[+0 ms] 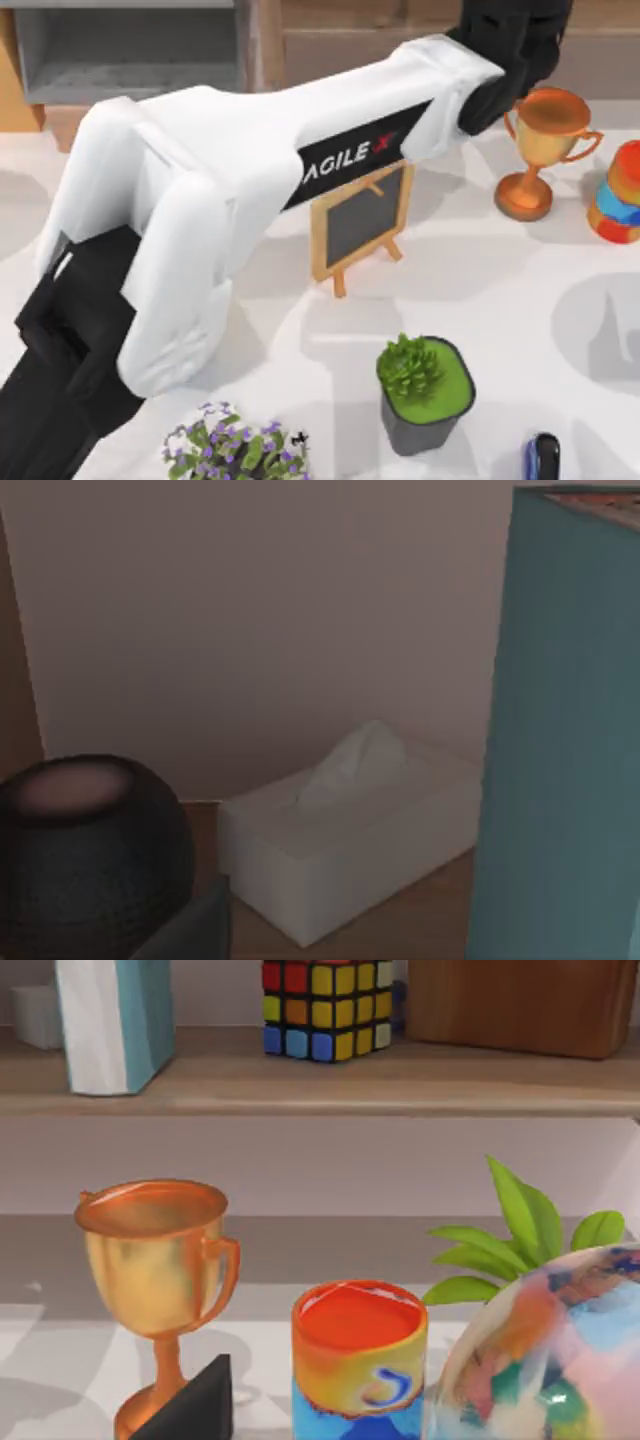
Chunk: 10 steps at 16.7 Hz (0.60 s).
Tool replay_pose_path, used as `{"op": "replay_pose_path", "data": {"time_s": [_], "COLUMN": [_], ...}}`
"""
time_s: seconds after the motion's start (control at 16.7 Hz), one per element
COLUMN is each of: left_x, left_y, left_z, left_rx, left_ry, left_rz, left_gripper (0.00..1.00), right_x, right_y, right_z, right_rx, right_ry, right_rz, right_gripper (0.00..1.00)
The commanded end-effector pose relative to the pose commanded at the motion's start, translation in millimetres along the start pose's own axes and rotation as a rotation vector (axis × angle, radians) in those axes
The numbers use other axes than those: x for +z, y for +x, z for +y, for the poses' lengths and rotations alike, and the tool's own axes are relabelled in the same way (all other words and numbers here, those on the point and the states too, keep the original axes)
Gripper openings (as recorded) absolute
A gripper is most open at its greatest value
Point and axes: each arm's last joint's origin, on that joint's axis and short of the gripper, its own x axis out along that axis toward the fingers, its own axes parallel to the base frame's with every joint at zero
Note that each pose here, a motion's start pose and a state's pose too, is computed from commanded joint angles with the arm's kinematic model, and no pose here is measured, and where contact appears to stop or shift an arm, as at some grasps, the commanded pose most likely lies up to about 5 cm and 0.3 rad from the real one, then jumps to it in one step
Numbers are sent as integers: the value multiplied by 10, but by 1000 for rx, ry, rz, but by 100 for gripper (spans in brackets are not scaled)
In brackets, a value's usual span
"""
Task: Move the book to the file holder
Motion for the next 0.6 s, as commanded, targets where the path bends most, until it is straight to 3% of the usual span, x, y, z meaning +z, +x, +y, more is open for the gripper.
{"op": "replay_pose_path", "data": {"time_s": [0.24, 0.6], "left_x": [-377, -445], "left_y": [16, 38], "left_z": [-316, -331], "left_rx": [4, 8], "left_ry": [-11, -9], "left_rz": [-9, -7], "left_gripper": [100, 100], "right_x": [0, 0], "right_y": [0, 0], "right_z": [0, 0], "right_rx": [0, 0], "right_ry": [0, 0], "right_rz": [0, 0], "right_gripper": [100, 100]}}
